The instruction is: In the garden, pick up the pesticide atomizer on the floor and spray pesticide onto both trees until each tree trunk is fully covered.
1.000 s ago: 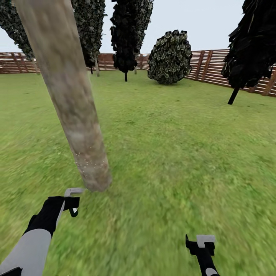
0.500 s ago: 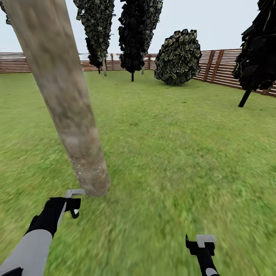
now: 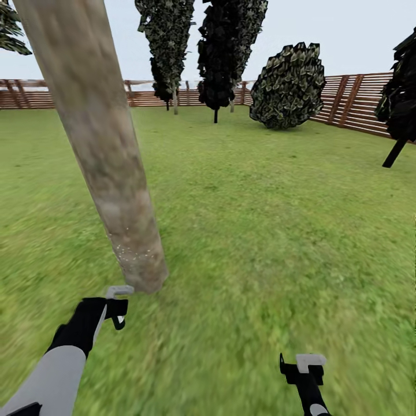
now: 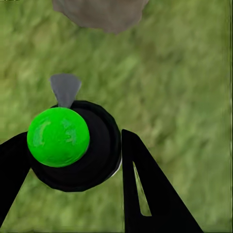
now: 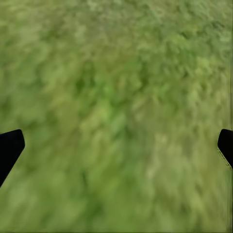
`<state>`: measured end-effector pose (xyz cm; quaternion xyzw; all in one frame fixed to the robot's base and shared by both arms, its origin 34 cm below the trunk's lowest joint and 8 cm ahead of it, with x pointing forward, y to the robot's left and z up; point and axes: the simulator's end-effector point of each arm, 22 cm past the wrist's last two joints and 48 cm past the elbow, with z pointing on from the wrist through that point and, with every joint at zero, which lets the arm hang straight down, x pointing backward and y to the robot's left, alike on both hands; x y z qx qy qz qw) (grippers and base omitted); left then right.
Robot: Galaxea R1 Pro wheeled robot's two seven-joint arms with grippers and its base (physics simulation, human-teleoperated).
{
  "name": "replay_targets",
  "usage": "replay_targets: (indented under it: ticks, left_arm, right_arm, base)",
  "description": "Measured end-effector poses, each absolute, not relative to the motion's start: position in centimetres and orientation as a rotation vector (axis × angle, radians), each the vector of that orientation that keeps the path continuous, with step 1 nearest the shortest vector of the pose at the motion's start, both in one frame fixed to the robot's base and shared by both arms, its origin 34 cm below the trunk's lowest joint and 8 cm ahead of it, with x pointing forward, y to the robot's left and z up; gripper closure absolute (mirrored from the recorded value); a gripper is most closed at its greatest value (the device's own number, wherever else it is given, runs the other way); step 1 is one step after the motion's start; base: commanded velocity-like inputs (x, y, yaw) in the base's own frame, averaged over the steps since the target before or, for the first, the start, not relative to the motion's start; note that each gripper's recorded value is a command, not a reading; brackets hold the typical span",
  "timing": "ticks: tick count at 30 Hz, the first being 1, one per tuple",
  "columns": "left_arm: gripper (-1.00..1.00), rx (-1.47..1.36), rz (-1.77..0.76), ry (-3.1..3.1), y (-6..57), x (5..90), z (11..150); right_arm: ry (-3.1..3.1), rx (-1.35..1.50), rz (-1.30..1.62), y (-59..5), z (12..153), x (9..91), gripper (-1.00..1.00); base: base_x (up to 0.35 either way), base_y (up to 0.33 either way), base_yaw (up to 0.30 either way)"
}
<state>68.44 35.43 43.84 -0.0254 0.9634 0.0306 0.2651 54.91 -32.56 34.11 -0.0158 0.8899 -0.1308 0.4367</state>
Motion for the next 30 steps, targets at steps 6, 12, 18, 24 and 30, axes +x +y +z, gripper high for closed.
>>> replay_targets:
  ticks: [6,12,18,24,30]
  left_arm:
    - [1.00,-0.073,0.082,2.598,35.4,68.6,44.0]
    - [1.00,-0.077,0.084,2.593,35.6,68.7,44.2]
    - [1.00,-0.082,0.085,2.590,35.8,68.7,44.2]
    - [1.00,-0.075,0.076,2.533,35.1,72.4,47.6]
    - [1.00,-0.111,0.056,2.458,35.6,79.2,56.0]
  right_arm:
    - [2.213,-0.039,-0.326,-32.6,34.1,54.9,-1.00]
    - [2.214,-0.039,-0.326,-32.6,34.1,54.9,-1.00]
    - [2.214,-0.039,-0.327,-32.6,34.1,54.9,-1.00]
    - [2.213,-0.038,-0.328,-32.7,34.1,54.9,-1.00]
    - [2.214,-0.040,-0.326,-32.6,34.1,54.9,-1.00]
  base:
    - [0.128,-0.261,0.003]
    - [0.086,-0.259,0.060]
    - [-0.172,-0.156,0.264]
    - [-0.035,-0.004,0.219]
    - [-0.001,0.000,0.015]
